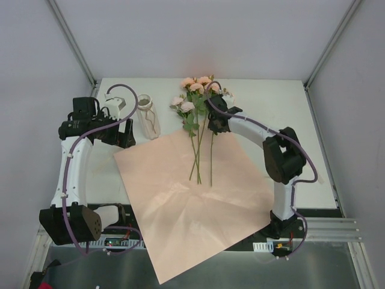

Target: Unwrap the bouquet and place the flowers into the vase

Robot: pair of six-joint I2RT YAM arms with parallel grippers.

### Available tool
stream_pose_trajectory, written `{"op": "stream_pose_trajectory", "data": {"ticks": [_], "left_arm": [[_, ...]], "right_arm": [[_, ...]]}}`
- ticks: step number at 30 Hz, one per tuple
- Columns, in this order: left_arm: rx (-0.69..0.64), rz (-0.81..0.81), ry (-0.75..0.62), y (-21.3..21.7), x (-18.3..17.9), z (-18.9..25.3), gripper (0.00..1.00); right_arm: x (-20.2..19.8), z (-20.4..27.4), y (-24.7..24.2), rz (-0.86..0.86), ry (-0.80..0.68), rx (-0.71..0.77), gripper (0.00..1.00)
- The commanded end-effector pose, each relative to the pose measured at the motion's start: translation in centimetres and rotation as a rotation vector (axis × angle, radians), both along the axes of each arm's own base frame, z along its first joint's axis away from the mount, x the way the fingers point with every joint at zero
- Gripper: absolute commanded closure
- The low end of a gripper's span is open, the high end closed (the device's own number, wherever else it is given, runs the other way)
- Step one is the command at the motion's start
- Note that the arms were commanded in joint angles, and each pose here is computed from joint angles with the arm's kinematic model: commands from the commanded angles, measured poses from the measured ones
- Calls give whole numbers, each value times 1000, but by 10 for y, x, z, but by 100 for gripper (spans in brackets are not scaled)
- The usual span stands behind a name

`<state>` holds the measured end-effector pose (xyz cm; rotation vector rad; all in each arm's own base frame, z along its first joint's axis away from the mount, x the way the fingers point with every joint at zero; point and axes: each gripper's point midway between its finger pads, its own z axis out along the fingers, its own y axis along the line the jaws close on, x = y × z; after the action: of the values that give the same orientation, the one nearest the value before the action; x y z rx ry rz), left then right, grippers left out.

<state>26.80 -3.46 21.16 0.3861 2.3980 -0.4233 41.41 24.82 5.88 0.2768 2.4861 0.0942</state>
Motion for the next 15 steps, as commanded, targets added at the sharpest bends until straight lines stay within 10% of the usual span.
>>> {"op": "stream_pose_trajectory", "data": {"ticks": [1,15], "left_arm": [[12,80,-22,12,7,0,1],[-37,279,41,45,25,-23,1]], "right_arm": [[13,110,-3,-36,-256,119,99],[-15,382,125,525,-987,488,99]]}}
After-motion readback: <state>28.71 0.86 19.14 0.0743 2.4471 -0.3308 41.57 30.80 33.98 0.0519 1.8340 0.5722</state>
